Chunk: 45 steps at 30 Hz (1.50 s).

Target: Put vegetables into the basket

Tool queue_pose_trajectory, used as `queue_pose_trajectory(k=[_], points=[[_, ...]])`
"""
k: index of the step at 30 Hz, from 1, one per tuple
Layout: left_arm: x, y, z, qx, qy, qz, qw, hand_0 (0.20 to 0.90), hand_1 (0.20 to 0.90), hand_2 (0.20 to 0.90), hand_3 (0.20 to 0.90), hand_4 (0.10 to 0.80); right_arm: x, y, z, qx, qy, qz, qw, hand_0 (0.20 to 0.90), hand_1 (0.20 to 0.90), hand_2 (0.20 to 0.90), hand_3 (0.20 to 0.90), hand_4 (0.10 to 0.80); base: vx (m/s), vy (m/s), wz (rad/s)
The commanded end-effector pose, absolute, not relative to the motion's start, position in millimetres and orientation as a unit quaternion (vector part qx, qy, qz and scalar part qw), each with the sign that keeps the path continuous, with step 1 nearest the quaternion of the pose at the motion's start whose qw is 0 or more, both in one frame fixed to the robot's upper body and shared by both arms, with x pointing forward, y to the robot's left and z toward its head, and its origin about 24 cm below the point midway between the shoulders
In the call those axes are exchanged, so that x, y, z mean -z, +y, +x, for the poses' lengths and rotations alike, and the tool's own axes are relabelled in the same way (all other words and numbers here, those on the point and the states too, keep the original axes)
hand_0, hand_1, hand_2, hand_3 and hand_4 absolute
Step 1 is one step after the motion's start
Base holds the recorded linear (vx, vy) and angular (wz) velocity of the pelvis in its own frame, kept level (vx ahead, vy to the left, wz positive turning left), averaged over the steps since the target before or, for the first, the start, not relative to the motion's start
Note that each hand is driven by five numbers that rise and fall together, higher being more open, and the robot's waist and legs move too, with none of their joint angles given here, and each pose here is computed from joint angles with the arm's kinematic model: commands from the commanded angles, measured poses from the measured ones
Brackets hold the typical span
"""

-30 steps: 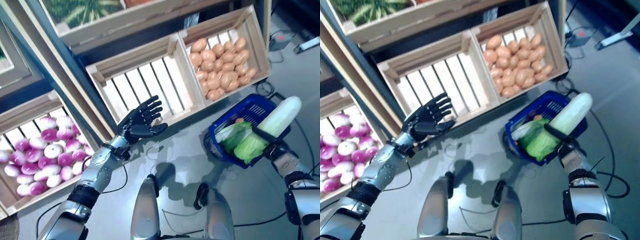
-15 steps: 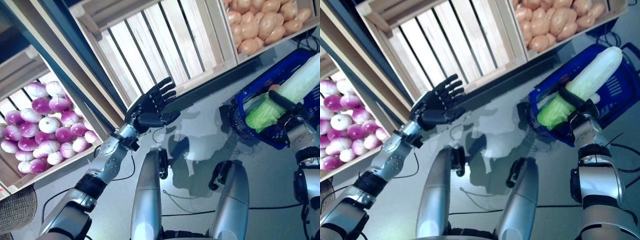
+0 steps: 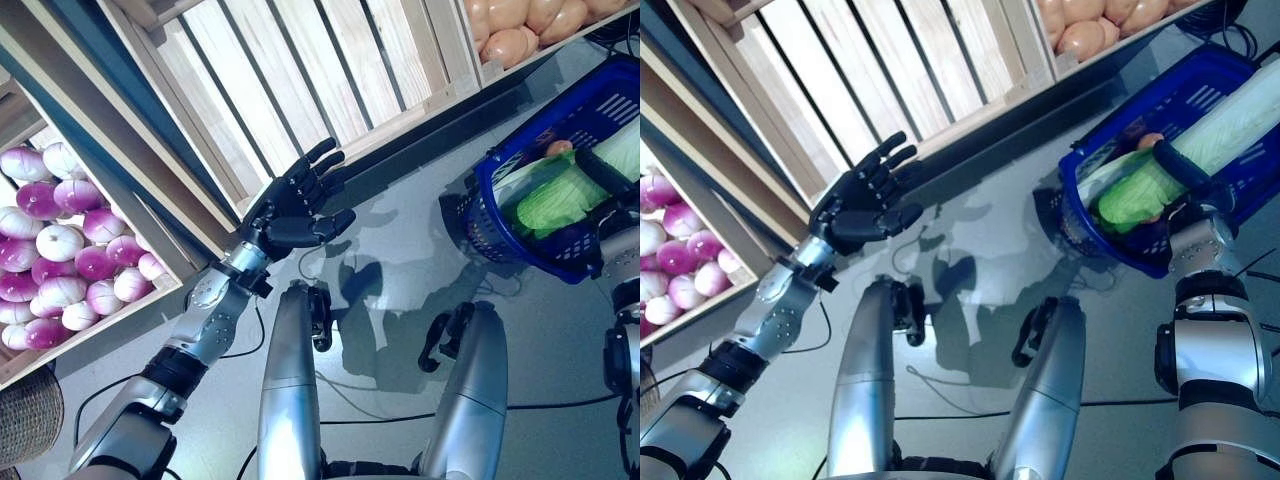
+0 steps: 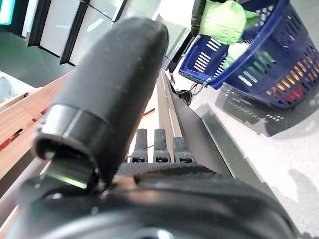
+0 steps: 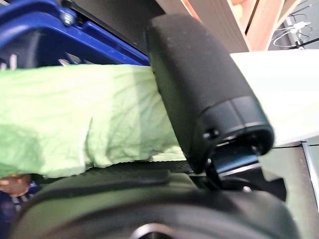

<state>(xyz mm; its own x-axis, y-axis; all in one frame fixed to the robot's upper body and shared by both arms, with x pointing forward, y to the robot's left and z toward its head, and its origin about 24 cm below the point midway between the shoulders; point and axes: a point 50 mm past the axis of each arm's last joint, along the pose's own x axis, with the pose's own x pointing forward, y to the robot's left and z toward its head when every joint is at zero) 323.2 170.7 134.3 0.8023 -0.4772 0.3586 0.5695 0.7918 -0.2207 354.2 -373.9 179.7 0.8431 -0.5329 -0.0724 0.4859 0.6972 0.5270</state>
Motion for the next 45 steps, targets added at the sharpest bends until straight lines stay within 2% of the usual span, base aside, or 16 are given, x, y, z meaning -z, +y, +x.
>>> queue_pose_trajectory(k=[1, 19, 27, 35, 41, 45], points=[[-179.6, 177.1, 317.9, 0.303, -0.257, -0.166, 0.903, 0.9, 0.9, 0.9, 0.9, 0.8, -236.3, -407.7, 333.2, 0.311, -0.16, 0.255, 0.901, 0.9, 0.9, 0.9, 0.9, 0.8, 0.0, 0.0, 0.0], [-160.0, 184.3, 314.0, 0.309, -0.227, -0.169, 0.908, 0.9, 0.9, 0.9, 0.9, 0.8, -205.0, -420.6, 320.1, 0.309, -0.1, 0.24, 0.915, 0.9, 0.9, 0.9, 0.9, 0.8, 0.051, 0.007, -0.03], [-148.5, 183.4, 316.0, 0.297, -0.204, -0.162, 0.919, 0.9, 0.9, 0.9, 0.9, 0.8, -167.4, -407.0, 324.3, 0.284, -0.062, 0.259, 0.921, 0.9, 0.9, 0.9, 0.9, 0.8, 0.069, -0.019, -0.04], [-101.1, 184.0, 305.6, 0.26, -0.108, -0.159, 0.946, 0.9, 0.9, 0.9, 0.9, 0.8, -71.8, -351.3, 321.0, 0.216, 0.003, 0.325, 0.921, 0.9, 0.9, 0.9, 0.9, 0.8, 0.167, 0.003, -0.12], [-51.2, 187.1, 277.1, 0.225, -0.03, -0.153, 0.962, 0.9, 0.9, 0.9, 0.9, 0.8, -25.1, -294.2, 303.5, 0.143, 0.028, 0.355, 0.923, 0.9, 0.9, 0.9, 0.9, 0.8, 0.108, 0.054, -0.17], [-8.5, 189.1, 242.1, 0.181, 0.027, -0.163, 0.969, 0.9, 0.9, 0.9, 0.9, 0.8, -3.1, -232.3, 270.2, 0.091, 0.012, 0.364, 0.927, 0.9, 0.9, 0.9, 0.9, 0.8, 0.037, 0.062, -0.1]])
